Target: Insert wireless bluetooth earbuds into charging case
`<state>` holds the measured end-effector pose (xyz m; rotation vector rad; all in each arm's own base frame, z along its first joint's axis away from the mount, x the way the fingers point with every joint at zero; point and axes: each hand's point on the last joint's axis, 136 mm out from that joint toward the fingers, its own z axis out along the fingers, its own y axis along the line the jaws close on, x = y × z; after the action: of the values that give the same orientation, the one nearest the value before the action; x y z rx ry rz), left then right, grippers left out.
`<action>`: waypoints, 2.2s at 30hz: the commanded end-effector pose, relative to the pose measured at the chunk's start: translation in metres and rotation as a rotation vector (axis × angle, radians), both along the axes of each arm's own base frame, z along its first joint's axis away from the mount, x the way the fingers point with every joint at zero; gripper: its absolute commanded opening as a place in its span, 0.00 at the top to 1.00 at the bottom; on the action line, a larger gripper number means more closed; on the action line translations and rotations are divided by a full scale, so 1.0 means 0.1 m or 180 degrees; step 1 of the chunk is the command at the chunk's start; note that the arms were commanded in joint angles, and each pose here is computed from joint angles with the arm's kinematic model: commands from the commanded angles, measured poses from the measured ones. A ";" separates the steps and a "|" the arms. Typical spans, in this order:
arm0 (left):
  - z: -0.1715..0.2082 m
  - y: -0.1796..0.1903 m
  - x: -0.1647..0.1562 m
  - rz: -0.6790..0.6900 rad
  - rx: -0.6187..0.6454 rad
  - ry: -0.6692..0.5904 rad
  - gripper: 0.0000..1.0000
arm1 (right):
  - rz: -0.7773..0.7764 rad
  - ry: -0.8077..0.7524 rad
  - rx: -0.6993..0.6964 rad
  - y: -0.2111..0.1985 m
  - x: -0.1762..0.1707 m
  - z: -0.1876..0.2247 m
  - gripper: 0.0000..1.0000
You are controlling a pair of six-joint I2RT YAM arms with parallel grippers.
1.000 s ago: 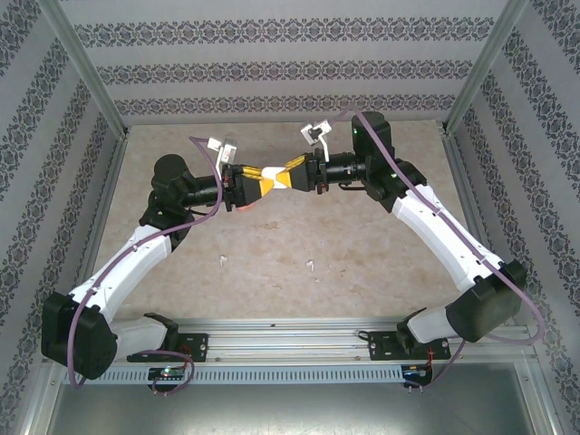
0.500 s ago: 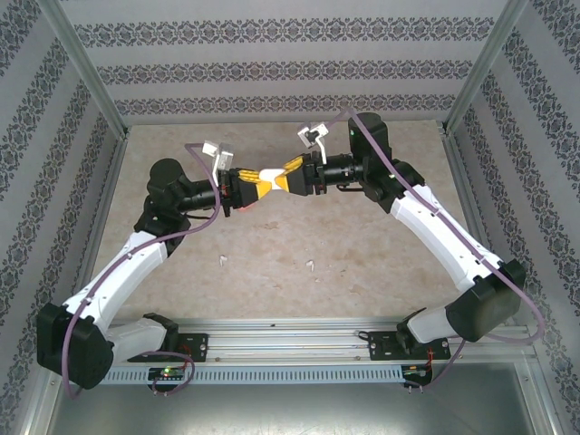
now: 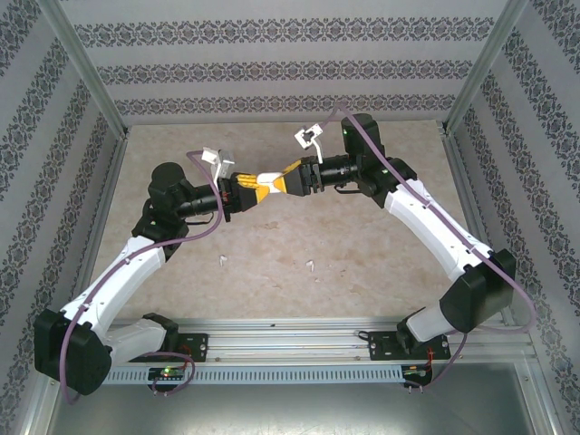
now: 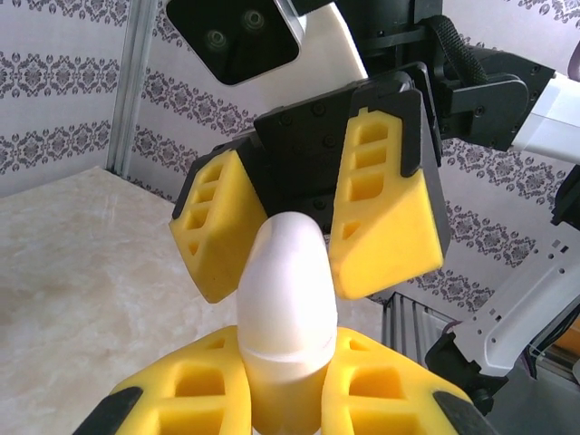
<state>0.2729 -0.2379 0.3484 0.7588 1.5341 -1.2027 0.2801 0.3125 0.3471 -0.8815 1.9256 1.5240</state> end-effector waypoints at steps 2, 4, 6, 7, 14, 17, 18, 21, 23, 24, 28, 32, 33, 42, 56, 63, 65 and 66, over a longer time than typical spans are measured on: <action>0.09 -0.03 -0.22 -0.0219 0.0000 -0.0261 1.00 | -0.0284 0.0087 -0.0060 -0.05 0.23 -0.02 0.46; 0.07 -0.03 -0.22 -0.0216 0.0012 -0.0253 1.00 | -0.0322 0.0122 -0.0065 -0.06 0.25 -0.03 0.46; 0.05 -0.02 -0.21 -0.0196 0.0027 -0.0234 1.00 | -0.0360 0.0172 -0.0078 -0.07 0.28 -0.05 0.46; 0.05 -0.02 -0.21 -0.0190 0.0035 -0.0234 1.00 | -0.0382 0.0203 -0.0087 -0.07 0.29 -0.06 0.46; -0.10 0.06 -0.12 0.0100 0.0237 -0.0139 1.00 | -0.0394 0.0298 -0.0016 -0.07 0.29 0.00 0.43; -0.24 0.15 -0.03 0.0389 0.0451 -0.0066 1.00 | -0.0441 0.0394 0.0005 -0.09 0.30 0.06 0.41; -0.28 0.18 -0.01 0.0463 0.0492 -0.0051 1.00 | -0.0453 0.0436 0.0005 -0.09 0.29 0.06 0.40; -0.35 0.28 0.02 0.0672 0.0557 -0.0030 1.00 | -0.0491 0.0492 0.0000 -0.12 0.26 0.09 0.39; -0.40 0.38 0.04 0.0855 0.0628 0.0003 1.00 | -0.0598 0.0523 -0.0060 -0.16 0.27 0.03 0.38; -0.44 0.42 0.04 0.0935 0.0682 0.0024 1.00 | -0.0687 0.0548 -0.0120 -0.18 0.29 -0.03 0.38; -0.55 0.65 0.01 0.1327 0.0970 0.0083 1.00 | -0.1251 0.0783 -0.0621 -0.34 0.49 -0.50 0.39; -0.59 0.86 -0.12 0.1579 0.1209 0.0087 1.00 | -0.1440 0.1118 -0.0983 -0.27 0.53 -1.07 0.43; -0.58 0.91 -0.16 0.1643 0.1248 0.0076 1.00 | -0.1409 0.1148 -0.1077 -0.20 0.49 -1.19 0.43; -0.55 1.36 -0.49 0.2188 0.1526 0.0089 1.00 | -0.1070 0.1798 -0.1973 0.65 0.15 -2.19 0.50; -0.57 1.58 -0.68 0.2443 0.1642 0.0074 1.00 | -0.1266 0.2072 -0.2720 1.32 -0.25 -2.77 0.49; -0.62 1.59 -0.71 0.2465 0.1615 0.0039 1.00 | -0.1371 0.1948 -0.3062 1.40 -0.34 -2.90 0.47; -0.63 1.59 -0.72 0.2461 0.1608 0.0028 1.00 | -0.1373 0.1965 -0.3121 1.43 -0.36 -2.95 0.47; -0.63 1.60 -0.73 0.2461 0.1604 0.0023 1.00 | -0.1363 0.1974 -0.3152 1.45 -0.37 -2.97 0.47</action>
<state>0.2017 -0.0830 0.2903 0.3886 1.9035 -0.2795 0.2461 0.4646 0.0600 -0.2978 3.1045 0.6723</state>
